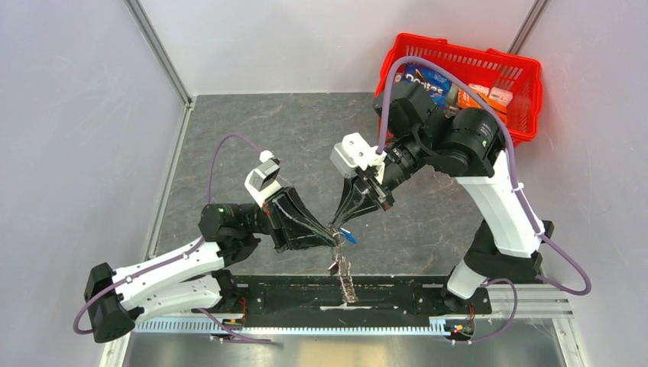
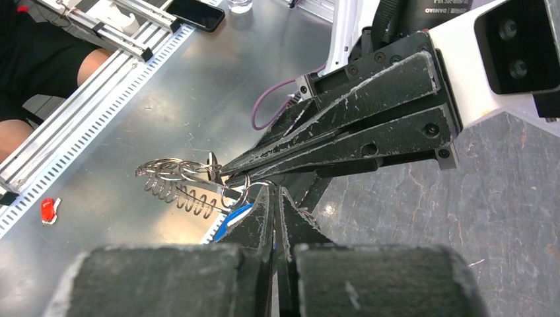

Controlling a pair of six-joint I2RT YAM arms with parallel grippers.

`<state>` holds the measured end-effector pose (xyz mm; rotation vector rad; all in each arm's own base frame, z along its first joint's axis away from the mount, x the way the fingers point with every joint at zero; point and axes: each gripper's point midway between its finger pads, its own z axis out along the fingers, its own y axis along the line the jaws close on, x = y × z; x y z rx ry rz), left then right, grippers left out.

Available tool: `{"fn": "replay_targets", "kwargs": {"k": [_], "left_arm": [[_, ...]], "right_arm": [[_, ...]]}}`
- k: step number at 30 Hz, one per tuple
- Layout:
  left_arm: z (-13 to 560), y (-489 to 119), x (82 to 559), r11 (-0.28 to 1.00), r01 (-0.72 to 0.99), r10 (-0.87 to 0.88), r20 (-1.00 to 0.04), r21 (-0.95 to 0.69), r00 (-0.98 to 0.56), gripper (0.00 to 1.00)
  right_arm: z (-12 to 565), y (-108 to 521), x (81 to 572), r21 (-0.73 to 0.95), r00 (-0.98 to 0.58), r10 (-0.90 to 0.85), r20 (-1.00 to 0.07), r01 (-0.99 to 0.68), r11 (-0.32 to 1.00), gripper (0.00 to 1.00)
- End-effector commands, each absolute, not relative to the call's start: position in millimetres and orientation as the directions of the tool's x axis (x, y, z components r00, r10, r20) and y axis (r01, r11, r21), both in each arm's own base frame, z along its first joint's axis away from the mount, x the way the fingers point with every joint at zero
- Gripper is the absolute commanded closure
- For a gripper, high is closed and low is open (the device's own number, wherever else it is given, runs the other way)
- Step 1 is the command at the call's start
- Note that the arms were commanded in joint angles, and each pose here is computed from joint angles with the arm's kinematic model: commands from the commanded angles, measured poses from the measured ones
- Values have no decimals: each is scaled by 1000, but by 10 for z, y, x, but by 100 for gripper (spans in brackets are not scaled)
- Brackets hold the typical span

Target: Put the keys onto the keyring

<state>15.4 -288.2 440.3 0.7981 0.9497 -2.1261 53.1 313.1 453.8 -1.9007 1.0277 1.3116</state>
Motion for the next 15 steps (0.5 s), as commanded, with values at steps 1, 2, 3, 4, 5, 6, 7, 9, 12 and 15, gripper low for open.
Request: {"fn": "replay_targets", "kwargs": {"k": [1,2,3,4,5,6,7,9,12,15], "left_arm": [[4589,-2754,-10,-586,749,-337,-748,-309,-572,98],[4597,-2751,-13,-588,749,-338,-747,-307,-572,98],[4605,-2748,-13,-590,747,-339,-746,-306,-574,98],[4601,-2755,-15,-593,744,-335,-746,-308,-576,98],[4604,-2754,-16,-595,744,-337,-746,-305,-575,98],[4604,-2753,-13,-595,744,-340,-744,-304,-575,98],[4604,-2754,-8,-596,744,-343,-741,-303,-577,98],[4613,-2750,-8,-602,741,-347,-737,-299,-580,98],[4614,-2753,0,-604,740,-354,-732,-296,-582,98],[4627,-2740,-12,-615,736,-361,-730,-282,-581,98]], "right_arm": [[4618,3143,505,-170,311,-177,-934,-821,-546,100],[4627,3122,472,-176,316,-169,-934,-814,-553,100],[4635,3103,435,-184,324,-158,-933,-805,-563,100],[4646,3074,392,-195,333,-144,-932,-795,-575,100],[4653,3051,353,-200,337,-133,-932,-786,-585,100],[4651,3038,323,-205,341,-125,-932,-777,-595,100],[4649,3030,299,-208,344,-119,-932,-772,-601,100],[4634,3034,261,-203,343,-120,-932,-764,-612,100],[4622,3027,193,-202,346,-109,-932,-746,-635,100],[4616,3048,144,-211,353,-92,-931,-727,-653,100]]}}
